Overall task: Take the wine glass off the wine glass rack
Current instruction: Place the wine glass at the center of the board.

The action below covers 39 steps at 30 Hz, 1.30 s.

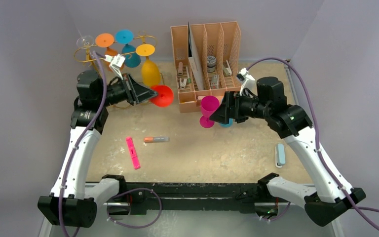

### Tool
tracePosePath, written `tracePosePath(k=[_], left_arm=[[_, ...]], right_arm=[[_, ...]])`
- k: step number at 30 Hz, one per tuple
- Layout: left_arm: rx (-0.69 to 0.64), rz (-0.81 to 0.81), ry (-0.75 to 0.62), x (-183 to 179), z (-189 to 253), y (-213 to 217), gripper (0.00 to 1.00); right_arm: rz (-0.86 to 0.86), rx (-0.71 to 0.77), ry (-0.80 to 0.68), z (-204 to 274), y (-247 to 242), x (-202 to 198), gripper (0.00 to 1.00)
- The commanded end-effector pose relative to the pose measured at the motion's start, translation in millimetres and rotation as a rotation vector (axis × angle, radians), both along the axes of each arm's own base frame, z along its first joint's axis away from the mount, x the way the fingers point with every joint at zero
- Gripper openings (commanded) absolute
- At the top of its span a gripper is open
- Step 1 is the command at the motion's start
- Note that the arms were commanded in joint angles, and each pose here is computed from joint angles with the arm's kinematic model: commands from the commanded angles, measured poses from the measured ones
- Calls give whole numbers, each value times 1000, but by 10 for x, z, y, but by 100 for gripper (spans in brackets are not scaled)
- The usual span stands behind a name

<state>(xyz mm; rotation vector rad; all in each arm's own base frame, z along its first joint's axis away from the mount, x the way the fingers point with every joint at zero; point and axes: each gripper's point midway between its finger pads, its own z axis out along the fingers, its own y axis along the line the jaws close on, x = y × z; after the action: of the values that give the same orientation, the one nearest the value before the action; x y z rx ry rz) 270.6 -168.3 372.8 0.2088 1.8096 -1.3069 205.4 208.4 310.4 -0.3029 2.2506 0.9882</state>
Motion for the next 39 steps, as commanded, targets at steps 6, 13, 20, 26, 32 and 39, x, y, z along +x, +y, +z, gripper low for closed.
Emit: tracePosePath(k=[6,13,20,26,32,39], left_arm=[[98,-240,-109,-454,-136,-595,0],[70,-366,-122,-643,-62,-742,0],[49,-414,-149,-774,-10,-978,0],[37,-415,-148,-770,2,-1025,0],[26,-424,-156,-797,35,-1042,0],[-3,-451,-170,-850,92,-1087,0]], right_arm=[[241,318,0,647,489,-144,79],[307,436,25,817,599,-207,71],[312,434,64,745,627,-189,62],[338,411,114,644,633,-232,55],[376,409,143,612,670,-284,46],[432,408,164,597,765,-350,38]])
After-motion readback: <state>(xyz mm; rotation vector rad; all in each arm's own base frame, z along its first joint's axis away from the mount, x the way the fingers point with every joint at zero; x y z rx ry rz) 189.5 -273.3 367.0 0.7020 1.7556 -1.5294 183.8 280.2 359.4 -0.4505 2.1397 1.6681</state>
